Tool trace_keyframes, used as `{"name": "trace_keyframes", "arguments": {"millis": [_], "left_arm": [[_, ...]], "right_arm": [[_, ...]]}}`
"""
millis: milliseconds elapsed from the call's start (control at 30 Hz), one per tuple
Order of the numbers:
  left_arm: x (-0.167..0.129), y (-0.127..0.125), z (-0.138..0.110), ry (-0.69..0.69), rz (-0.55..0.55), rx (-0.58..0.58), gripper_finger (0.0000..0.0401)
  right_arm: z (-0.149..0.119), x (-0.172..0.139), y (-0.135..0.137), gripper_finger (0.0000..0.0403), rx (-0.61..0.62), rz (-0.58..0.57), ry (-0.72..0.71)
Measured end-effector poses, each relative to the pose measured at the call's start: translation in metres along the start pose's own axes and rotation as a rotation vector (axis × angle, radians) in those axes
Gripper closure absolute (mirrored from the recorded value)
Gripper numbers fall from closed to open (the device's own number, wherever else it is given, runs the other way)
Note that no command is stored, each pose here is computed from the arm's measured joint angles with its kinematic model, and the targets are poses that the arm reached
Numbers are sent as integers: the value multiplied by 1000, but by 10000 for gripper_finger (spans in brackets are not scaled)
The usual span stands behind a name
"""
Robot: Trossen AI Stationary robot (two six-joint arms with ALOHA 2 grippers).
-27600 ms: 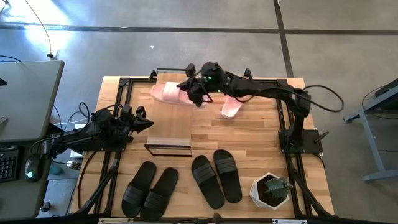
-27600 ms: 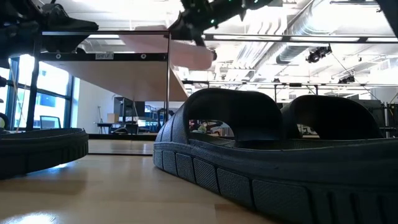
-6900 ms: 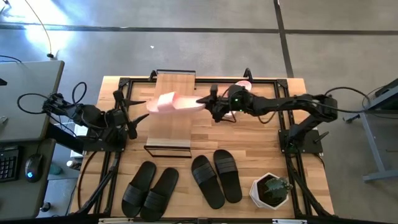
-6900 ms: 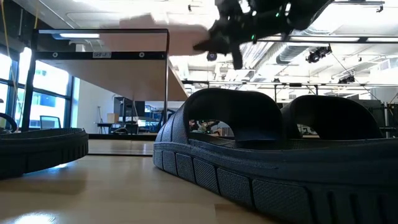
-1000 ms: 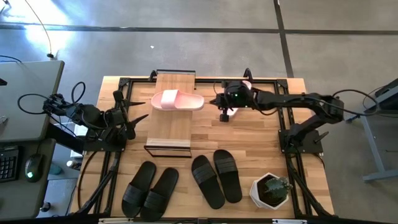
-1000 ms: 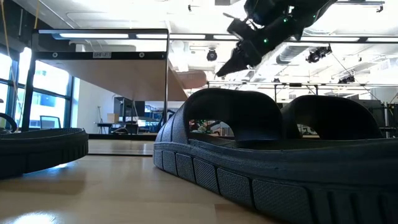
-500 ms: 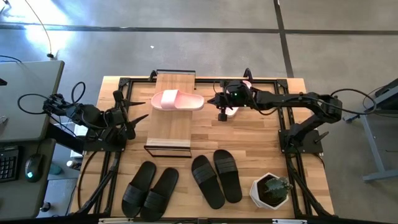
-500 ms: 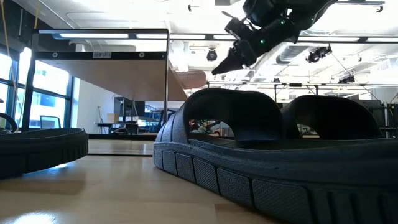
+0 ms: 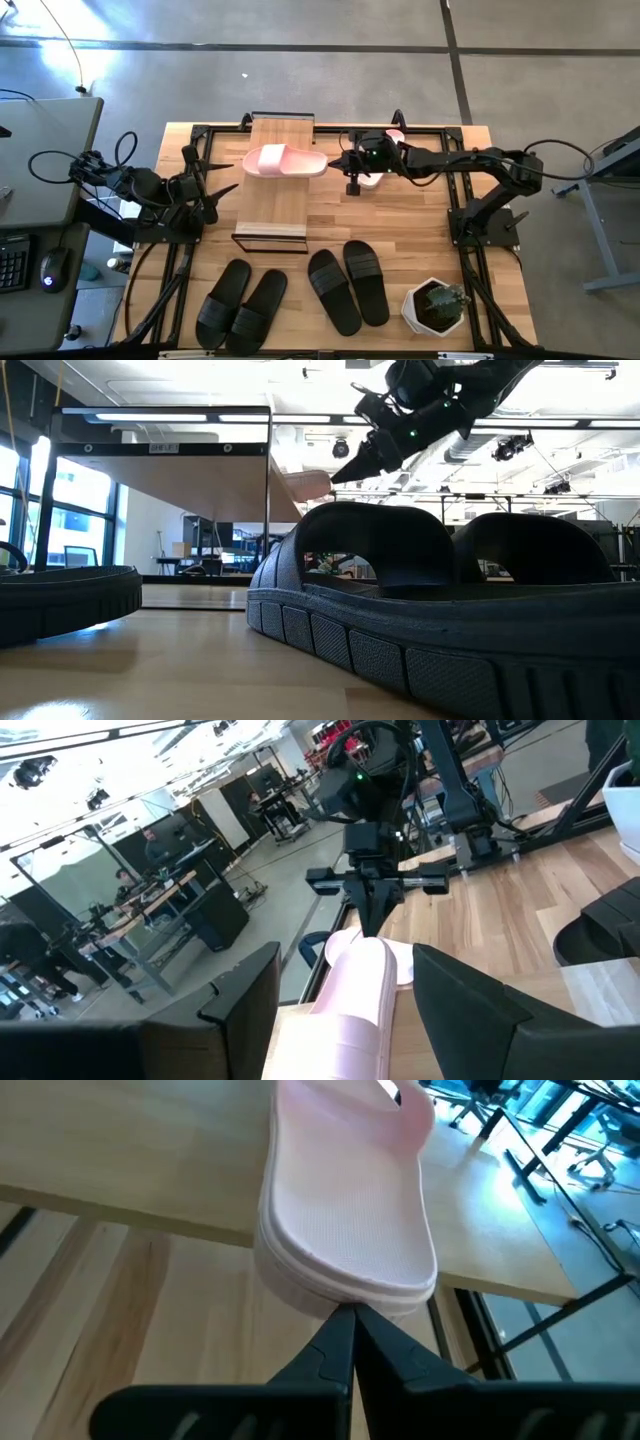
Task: Pick and place slides into the shelf
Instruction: Put the pink slide on the shelf
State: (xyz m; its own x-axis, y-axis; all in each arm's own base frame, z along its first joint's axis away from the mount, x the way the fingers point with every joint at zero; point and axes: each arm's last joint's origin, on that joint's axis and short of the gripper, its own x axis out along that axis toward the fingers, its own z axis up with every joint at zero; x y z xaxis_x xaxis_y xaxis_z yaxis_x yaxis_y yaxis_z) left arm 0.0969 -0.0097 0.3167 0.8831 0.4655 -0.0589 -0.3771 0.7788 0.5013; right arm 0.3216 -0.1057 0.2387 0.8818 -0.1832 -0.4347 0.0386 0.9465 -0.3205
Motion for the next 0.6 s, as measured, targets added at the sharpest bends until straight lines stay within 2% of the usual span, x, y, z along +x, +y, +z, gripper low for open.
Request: {"name": "trace_keyframes", "arguments": {"millis": [600], "left_arm": [[0,0,0,0,1,0,192]], "right_arm": [[3,6,-3,403,-3,25,-43]]}}
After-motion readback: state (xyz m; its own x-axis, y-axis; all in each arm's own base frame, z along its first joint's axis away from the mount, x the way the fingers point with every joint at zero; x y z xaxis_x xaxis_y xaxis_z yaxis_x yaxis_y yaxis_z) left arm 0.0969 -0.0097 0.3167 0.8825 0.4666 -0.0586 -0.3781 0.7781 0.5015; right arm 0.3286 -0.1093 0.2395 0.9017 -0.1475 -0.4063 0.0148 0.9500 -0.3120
